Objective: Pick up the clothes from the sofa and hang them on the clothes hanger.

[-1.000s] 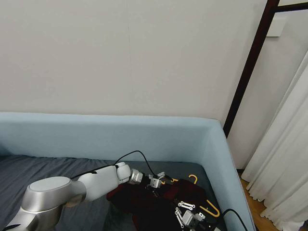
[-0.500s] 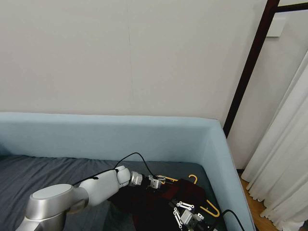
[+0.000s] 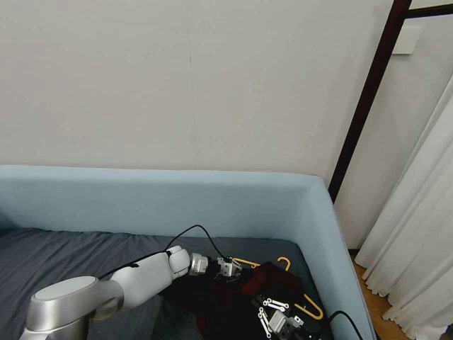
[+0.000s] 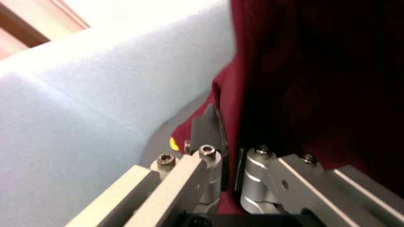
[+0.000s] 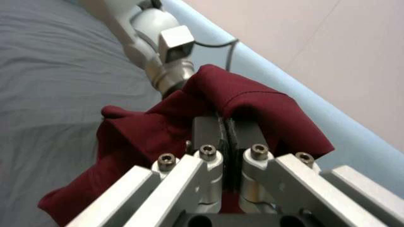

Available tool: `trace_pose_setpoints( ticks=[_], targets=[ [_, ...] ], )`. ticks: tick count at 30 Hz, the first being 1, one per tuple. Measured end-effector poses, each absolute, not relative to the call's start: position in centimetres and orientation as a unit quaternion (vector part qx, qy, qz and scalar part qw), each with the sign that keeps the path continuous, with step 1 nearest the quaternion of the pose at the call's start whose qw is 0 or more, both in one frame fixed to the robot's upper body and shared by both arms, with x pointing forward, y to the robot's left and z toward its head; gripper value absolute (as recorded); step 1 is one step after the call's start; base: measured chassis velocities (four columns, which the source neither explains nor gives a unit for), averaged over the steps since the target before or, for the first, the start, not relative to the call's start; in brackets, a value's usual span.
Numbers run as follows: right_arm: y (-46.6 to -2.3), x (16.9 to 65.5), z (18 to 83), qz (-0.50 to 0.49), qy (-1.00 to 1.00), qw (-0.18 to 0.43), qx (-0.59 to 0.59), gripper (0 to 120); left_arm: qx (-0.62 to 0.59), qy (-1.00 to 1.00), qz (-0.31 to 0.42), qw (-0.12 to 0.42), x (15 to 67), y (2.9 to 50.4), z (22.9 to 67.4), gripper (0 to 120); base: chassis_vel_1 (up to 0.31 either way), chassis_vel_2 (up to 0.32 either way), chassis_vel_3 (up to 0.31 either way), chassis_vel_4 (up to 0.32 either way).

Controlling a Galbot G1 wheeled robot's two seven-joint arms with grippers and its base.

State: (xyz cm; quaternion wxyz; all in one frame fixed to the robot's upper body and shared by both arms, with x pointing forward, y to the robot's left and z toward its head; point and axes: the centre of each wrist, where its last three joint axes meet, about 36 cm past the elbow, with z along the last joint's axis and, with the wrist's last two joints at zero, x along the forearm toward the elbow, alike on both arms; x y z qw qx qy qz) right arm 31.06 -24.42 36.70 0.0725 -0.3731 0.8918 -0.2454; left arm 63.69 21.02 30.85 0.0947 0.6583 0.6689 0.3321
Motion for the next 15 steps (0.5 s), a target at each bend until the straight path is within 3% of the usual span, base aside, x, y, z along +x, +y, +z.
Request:
trace_pose_setpoints(
  ticks=[5, 9, 15],
  targets=[
    [-25.6, 32.7, 37.9, -0.24, 0.905, 0.046, -0.347, 0, 0.632, 0.691, 0.332, 0.111, 64.5, 22.6, 33.5, 0, 0.0, 0.0, 0.0, 0.0],
    [-26.0, 34.6, 41.2, -0.163, 0.942, -0.02, -0.293, 0, 0.595, 0.711, 0.348, 0.138, 66.0, 24.7, 38.3, 0, 0.0, 0.0, 0.0, 0.0],
    [-27.1, 36.1, 45.4, -0.127, 0.955, -0.05, -0.263, 0, 0.561, 0.721, 0.373, 0.165, 67.4, 26.7, 44.1, 0, 0.0, 0.0, 0.0, 0.0]
  ],
)
